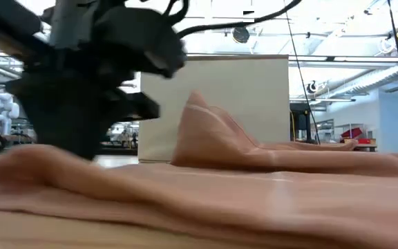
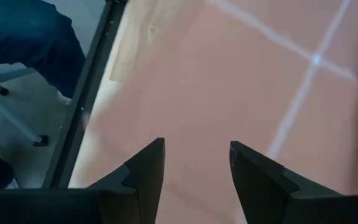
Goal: Fold towel
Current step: Fold the brown towel with white checkered lines
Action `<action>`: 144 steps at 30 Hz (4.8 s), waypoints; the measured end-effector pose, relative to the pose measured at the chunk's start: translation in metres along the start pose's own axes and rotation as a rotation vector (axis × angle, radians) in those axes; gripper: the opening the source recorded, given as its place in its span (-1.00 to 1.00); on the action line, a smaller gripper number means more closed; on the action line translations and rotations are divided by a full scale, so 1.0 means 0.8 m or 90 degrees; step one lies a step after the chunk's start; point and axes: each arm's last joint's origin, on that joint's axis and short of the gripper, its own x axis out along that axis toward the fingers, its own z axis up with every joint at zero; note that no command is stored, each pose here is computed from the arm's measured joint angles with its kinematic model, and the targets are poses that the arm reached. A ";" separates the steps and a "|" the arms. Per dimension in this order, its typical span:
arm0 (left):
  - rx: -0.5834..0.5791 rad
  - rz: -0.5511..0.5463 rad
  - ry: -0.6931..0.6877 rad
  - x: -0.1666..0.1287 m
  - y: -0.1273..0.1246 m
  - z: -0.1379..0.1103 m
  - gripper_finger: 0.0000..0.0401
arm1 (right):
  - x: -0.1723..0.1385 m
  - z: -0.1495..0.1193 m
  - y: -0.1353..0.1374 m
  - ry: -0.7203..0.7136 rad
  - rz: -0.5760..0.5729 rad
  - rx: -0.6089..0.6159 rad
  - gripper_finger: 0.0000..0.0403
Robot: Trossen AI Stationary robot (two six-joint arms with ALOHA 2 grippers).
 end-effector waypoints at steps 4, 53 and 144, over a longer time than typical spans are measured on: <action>-0.035 0.029 0.116 -0.003 0.003 -0.023 -0.70 | 0.000 -0.002 -0.002 0.012 -0.009 0.010 -0.17; -0.040 0.357 0.202 0.001 0.034 -0.054 -0.70 | 0.024 0.026 -0.119 0.032 -0.357 0.099 -0.17; 0.040 0.368 0.252 -0.005 0.073 -0.054 -0.70 | 0.081 -0.055 -0.079 -0.082 0.269 0.202 -0.17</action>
